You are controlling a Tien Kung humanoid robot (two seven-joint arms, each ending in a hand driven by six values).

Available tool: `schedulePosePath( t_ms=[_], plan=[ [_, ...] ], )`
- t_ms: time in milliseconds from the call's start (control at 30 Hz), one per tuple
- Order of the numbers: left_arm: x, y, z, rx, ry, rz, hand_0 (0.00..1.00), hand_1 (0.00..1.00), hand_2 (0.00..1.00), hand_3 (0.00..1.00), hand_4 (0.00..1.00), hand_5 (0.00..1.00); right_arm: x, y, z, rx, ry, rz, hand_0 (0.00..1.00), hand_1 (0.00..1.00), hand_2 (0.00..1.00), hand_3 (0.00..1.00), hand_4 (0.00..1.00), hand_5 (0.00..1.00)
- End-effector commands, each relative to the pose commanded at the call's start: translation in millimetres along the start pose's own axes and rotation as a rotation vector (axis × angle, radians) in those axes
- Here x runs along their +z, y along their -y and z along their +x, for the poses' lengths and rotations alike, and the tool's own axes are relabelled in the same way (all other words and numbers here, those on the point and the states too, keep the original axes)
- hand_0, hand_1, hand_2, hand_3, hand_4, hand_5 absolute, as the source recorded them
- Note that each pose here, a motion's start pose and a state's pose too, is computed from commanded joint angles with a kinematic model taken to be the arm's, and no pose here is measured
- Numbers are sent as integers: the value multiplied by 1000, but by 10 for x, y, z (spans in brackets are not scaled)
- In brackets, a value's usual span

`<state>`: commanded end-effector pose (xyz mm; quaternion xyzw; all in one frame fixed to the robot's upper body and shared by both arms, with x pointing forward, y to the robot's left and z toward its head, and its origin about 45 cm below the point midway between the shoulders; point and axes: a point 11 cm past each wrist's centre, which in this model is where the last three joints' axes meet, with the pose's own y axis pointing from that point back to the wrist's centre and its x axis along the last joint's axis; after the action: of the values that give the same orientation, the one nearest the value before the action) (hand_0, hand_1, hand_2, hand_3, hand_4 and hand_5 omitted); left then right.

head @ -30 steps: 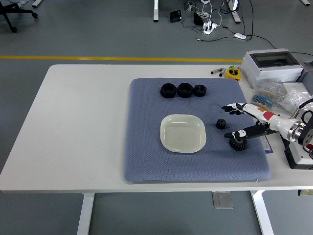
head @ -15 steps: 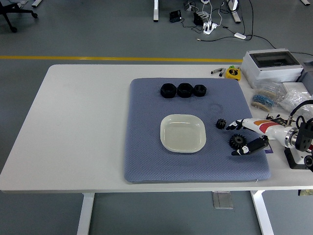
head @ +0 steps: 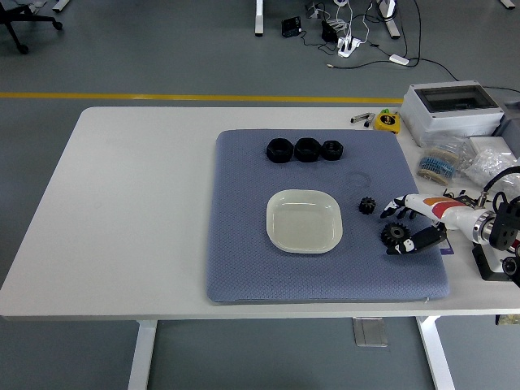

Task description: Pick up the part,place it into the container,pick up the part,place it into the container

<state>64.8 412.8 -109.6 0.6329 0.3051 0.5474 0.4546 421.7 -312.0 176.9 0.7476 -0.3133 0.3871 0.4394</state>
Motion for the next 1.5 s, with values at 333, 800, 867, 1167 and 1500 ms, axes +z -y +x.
schedulePosePath(
  t_ms=[333,800,867,1167,1500],
  plan=[
    [7,0,-2,0,-1,-2,726,730,766,680,711,677,-2,7,37,29,-59,-3,464,571,619,574,890,339],
    [15,-1,-6,-2,0,-3,727,730,765,679,712,678,-35,44,-20,-2,-61,-5,462,589,670,624,934,366],
    [17,-1,-5,-2,-1,-4,727,730,765,679,712,678,-30,45,-27,-12,-64,-8,462,589,670,624,934,366],
    [18,-1,-4,-1,-1,-4,726,730,765,679,712,676,-28,56,-20,-11,-69,-11,475,586,665,628,919,353],
    [17,-2,-7,-2,-2,-4,726,729,765,678,712,675,8,62,-34,-10,-92,-25,366,461,530,532,768,273]
  ],
)
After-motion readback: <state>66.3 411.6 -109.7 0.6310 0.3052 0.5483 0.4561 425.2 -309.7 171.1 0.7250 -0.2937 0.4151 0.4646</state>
